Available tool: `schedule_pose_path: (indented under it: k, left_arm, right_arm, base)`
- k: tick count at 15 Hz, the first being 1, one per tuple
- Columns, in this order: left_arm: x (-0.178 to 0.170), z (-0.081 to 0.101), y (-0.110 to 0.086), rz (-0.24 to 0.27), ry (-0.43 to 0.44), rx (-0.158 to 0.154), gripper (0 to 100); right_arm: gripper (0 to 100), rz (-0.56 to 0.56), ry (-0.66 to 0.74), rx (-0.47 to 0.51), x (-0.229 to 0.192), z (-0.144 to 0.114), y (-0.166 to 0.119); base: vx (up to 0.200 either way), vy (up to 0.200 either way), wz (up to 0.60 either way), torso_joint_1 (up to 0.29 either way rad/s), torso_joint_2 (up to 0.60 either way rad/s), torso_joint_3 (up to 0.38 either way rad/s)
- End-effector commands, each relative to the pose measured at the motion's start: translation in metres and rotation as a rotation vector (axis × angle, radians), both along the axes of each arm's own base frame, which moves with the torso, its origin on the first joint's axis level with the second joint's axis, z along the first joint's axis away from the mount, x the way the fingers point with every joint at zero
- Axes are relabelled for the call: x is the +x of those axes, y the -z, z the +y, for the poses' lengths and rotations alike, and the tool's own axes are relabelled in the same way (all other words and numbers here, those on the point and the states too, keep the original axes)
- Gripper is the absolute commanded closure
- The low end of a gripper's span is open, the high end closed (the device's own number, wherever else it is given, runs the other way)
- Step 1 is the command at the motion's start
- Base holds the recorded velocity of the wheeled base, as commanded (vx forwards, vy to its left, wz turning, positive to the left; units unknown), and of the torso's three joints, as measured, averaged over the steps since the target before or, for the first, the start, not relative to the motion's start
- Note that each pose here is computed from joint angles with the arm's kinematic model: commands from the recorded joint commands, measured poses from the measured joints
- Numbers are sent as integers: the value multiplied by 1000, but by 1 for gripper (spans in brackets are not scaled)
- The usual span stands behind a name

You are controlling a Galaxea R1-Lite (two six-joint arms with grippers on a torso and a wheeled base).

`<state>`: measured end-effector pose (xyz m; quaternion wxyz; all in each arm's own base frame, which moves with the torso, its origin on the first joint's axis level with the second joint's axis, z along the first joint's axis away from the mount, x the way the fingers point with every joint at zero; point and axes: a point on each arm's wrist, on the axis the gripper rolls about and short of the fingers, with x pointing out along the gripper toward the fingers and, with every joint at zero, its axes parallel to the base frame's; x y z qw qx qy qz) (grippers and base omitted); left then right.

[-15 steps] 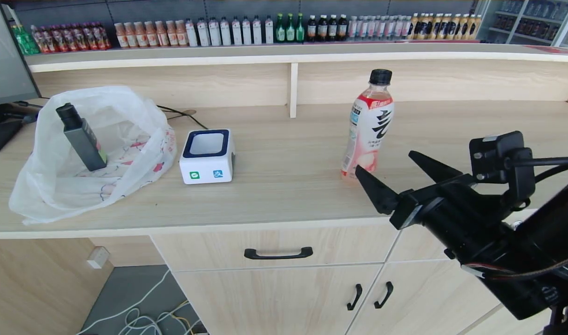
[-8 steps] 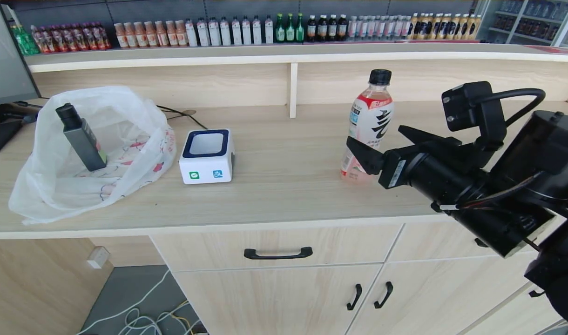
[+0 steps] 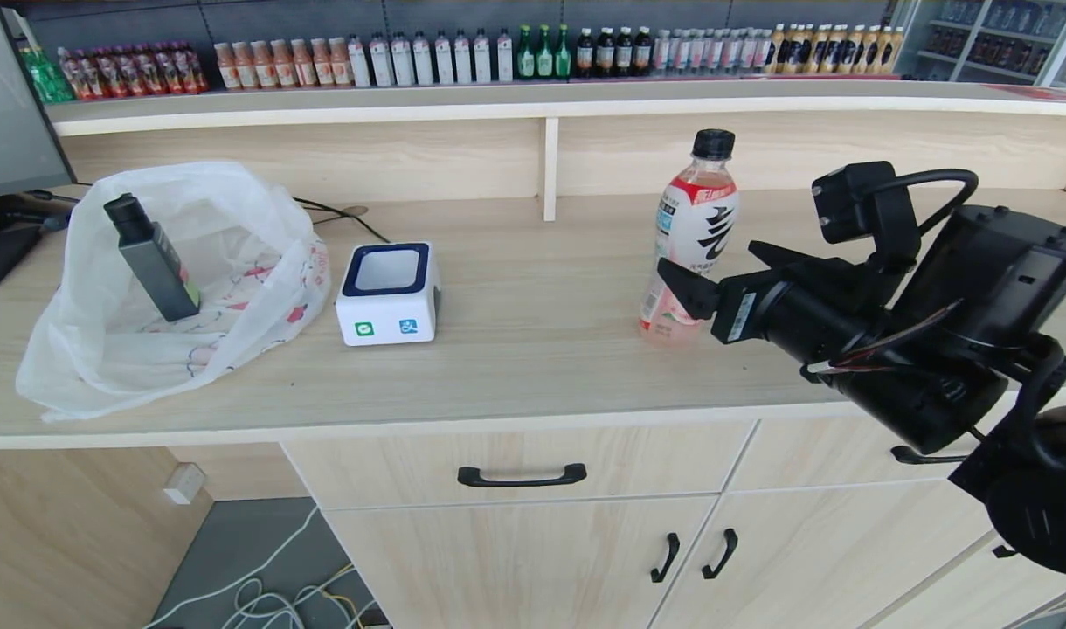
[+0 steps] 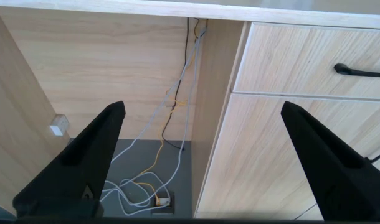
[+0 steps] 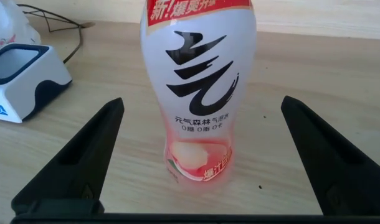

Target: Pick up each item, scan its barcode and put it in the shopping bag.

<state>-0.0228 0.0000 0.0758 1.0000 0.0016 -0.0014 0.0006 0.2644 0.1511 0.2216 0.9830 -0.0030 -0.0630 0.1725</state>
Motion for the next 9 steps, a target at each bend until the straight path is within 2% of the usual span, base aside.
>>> schedule_pose_path:
  k: [1, 9]
  left_arm:
    - [0, 0, 0, 0, 0, 0, 0]
    - [0, 0, 0, 0, 0, 0, 0]
  right_arm:
    - [0, 17, 24, -10, 10, -3, 7]
    - [0, 4, 34, 18, 37, 10, 26]
  base:
    - [0, 0, 0, 0, 0, 0]
    - [0, 0, 0, 0, 0, 0]
